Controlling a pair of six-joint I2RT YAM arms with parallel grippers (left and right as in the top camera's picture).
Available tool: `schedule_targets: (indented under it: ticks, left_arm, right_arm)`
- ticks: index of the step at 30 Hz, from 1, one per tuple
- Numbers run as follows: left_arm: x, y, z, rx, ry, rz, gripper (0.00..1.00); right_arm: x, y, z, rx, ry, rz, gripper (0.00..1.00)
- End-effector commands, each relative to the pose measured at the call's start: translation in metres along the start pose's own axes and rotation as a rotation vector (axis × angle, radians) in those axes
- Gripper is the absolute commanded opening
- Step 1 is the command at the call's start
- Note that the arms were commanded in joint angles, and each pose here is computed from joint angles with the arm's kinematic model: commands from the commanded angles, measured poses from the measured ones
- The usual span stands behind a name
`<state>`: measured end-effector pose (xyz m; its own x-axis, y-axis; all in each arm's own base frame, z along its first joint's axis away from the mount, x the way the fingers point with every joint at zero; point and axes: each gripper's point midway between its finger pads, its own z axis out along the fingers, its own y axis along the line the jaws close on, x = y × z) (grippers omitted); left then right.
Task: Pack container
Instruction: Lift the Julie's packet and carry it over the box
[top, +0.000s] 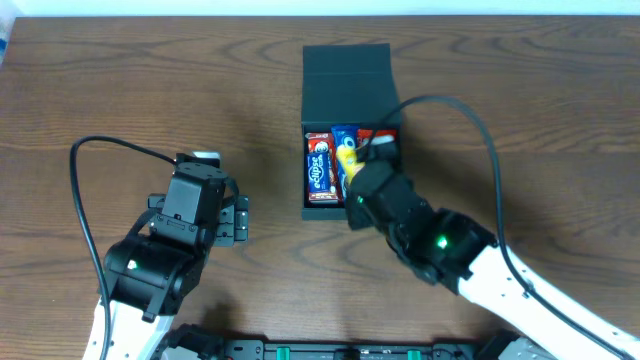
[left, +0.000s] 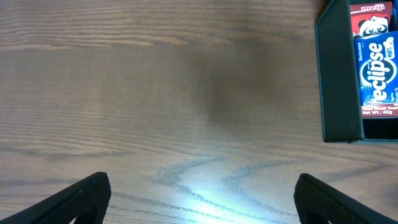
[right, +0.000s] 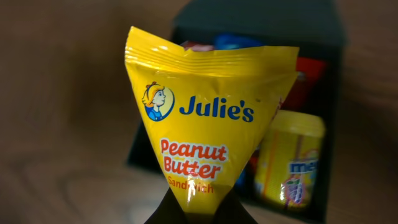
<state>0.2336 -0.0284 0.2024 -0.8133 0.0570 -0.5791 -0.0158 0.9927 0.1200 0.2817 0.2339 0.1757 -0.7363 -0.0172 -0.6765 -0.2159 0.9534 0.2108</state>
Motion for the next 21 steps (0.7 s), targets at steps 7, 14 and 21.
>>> schedule_targets:
  ticks: [7,14,21]
  left_arm:
    - [0.001,0.001,0.0,-0.003,0.003,0.004,0.95]
    - [0.001,0.001,0.0,-0.003,0.003,0.004,0.95]
    - [0.001,0.001,0.0,-0.003,0.003,0.004,0.95]
  right_arm:
    - [-0.006,-0.034,0.033,0.124,0.021,0.236,0.02]
    - [0.011,-0.019,0.069,0.078,0.114,0.237,0.02]
    - [0.025,-0.016,0.09,0.075,0.159,0.232,0.01]
